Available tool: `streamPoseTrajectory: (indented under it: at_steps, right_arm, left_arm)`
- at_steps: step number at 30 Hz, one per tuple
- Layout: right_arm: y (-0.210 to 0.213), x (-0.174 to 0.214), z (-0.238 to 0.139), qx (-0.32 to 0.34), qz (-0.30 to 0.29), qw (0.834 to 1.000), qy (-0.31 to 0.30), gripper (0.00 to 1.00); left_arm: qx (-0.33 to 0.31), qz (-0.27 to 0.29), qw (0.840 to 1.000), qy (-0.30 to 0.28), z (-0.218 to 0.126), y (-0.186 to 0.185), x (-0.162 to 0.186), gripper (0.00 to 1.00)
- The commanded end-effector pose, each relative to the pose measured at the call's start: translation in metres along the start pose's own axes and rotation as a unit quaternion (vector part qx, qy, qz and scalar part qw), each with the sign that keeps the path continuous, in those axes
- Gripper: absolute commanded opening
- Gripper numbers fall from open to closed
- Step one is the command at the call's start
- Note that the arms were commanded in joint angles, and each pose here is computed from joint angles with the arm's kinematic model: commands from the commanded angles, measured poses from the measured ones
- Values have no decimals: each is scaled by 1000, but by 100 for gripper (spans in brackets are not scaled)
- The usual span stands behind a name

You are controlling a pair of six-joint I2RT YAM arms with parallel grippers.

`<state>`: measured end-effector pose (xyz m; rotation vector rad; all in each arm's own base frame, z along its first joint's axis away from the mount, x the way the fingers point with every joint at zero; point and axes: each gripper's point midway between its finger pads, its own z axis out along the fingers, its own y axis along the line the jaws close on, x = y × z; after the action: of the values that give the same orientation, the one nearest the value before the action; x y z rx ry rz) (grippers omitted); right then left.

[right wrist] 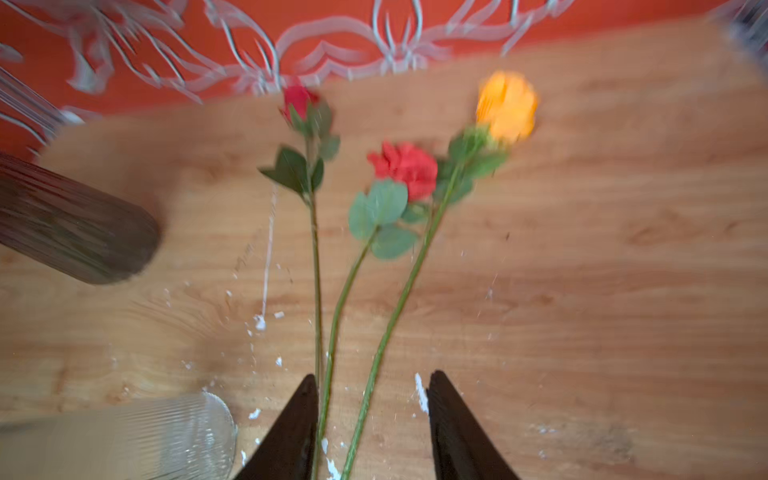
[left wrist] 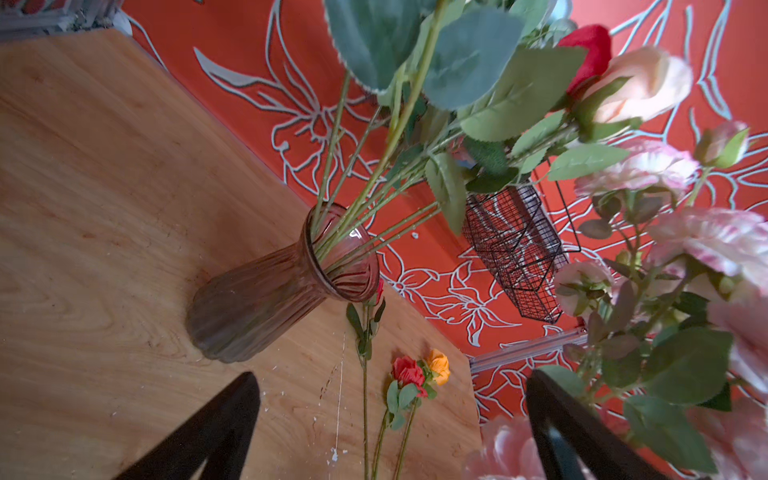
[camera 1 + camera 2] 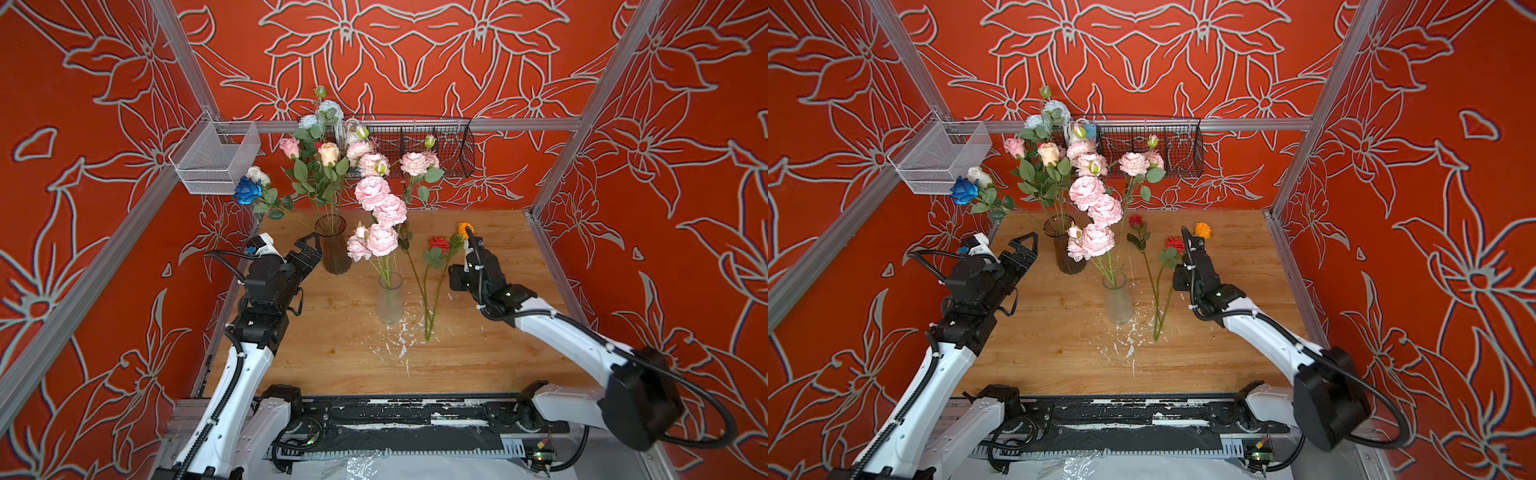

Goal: Arrange the flowers into the vase
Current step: 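Open the right gripper and withdraw it toward the loose roses, then lower the right gripper and grasp a red rose stem on the table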

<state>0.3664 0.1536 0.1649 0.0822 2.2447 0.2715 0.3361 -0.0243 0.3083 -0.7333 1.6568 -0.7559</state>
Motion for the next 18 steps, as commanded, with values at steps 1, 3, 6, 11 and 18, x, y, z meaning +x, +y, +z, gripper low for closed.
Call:
streamPoseTrajectory:
  at_steps: [1, 3, 6, 11, 18]
  right_arm:
    - [12, 14, 30, -13, 19, 996, 83, 41]
    - [20, 20, 52, -14, 15, 993, 116, 41]
    - [25, 28, 84, 2, 24, 988, 152, 41]
    - [27, 42, 118, 24, 33, 981, 191, 41]
    - [19, 79, 137, 48, 27, 971, 235, 33]
  left_arm:
    - [14, -13, 1000, 18, 4, -7, 2, 100]
    - [12, -14, 999, 26, 7, -7, 5, 99]
    - [14, -15, 999, 27, 7, -7, 5, 99]
    - [18, -15, 999, 23, 5, -9, 4, 99]
    - [24, -17, 999, 23, 3, -12, 3, 99]
